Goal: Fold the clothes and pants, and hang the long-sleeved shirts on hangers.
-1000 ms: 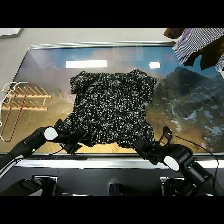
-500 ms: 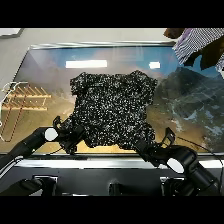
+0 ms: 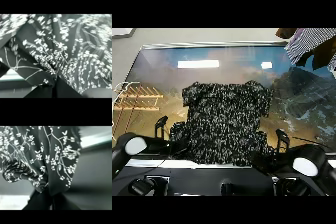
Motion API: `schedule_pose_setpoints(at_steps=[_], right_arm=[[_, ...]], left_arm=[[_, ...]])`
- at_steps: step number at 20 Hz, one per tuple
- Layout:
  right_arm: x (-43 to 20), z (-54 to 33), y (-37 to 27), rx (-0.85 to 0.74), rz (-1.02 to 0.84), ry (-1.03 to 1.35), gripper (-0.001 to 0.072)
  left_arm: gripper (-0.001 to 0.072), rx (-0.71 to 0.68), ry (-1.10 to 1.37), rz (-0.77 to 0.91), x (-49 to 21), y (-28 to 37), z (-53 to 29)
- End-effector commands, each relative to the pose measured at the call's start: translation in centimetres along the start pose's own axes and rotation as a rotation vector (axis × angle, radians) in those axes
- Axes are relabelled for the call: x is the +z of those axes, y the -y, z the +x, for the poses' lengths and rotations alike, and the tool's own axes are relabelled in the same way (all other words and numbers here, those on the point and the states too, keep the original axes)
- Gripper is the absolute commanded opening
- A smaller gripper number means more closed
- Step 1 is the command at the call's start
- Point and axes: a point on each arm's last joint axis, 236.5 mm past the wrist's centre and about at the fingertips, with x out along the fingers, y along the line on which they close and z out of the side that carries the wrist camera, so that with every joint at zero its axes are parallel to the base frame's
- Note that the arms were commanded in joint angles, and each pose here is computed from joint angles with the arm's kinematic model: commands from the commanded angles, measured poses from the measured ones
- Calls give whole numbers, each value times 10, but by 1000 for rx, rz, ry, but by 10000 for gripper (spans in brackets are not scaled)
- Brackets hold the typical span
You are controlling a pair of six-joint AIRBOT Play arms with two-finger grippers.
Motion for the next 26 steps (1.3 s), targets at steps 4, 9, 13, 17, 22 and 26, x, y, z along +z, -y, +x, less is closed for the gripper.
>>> schedule_pose_setpoints(at_steps=[4,9,13,17,22,26], right_arm=[[51,-59,-9,51,123,296,33],[113,-45,-46,135,291,447,34],[148,-3,-67,122,329,442,34],[192,17,-51,70,381,472,33],[190,28,-26,-63,332,445,71],[195,13,-41,-50,196,467,503]], left_arm=[[27,-272,212,-35,20,58,-41],[27,-415,231,-378,91,87,2],[27,-351,185,-518,121,77,53],[27,-304,183,-570,152,67,74],[34,-244,153,-528,155,50,92],[492,-237,154,-355,157,50,76]])
